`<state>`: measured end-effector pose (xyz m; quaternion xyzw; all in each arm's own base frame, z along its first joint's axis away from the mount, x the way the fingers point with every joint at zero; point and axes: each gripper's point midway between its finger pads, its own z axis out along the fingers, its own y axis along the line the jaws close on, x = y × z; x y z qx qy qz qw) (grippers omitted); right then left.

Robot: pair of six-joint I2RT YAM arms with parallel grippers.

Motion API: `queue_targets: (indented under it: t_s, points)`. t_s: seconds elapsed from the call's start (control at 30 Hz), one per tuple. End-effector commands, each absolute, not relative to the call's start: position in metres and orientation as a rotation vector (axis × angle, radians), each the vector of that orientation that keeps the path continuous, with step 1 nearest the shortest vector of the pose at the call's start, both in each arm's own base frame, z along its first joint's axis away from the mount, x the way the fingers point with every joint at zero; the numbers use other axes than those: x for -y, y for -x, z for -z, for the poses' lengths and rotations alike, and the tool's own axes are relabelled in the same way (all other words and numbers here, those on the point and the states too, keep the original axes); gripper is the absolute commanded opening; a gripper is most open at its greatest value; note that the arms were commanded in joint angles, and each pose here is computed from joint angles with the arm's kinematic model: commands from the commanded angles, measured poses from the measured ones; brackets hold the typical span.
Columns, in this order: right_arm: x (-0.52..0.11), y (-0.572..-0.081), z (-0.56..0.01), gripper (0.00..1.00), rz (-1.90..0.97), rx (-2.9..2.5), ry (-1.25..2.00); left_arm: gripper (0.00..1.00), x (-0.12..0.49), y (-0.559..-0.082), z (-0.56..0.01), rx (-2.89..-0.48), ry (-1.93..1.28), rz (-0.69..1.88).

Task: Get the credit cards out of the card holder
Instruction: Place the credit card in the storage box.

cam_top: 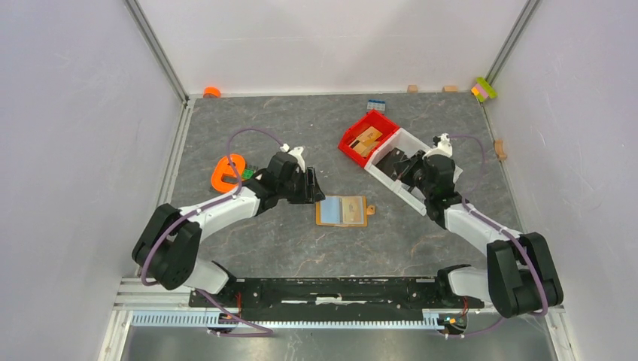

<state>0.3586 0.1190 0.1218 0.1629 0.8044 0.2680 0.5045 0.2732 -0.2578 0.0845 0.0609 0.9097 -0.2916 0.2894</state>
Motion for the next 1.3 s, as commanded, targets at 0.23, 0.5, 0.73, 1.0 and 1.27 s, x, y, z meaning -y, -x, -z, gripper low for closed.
queue_targets:
  t_s: [0.23,0.5,0.73,1.0,1.27]
  points:
    - [-0.107,-0.399,-0.104,0.0,-0.547,-2.01,-0.606,0.58,0.273,-0.281,-0.081,-2.437,-0.197,0.827]
    - [-0.105,-0.418,-0.107,0.17,-0.513,-2.009,-0.628,0.59,0.279,-0.279,-0.063,-2.509,-0.192,0.858]
    - [-0.103,-0.407,-0.125,0.47,-0.51,-1.988,-0.56,0.58,0.284,-0.278,-0.047,-2.574,-0.182,0.865]
    - [-0.14,-0.353,-0.137,0.56,-0.734,-1.949,-0.201,0.57,0.286,-0.271,-0.038,-2.645,-0.201,0.875]
    - [-0.164,-0.311,-0.122,0.68,-0.793,-1.939,0.028,0.43,0.294,-0.268,-0.033,-2.673,-0.216,0.944]
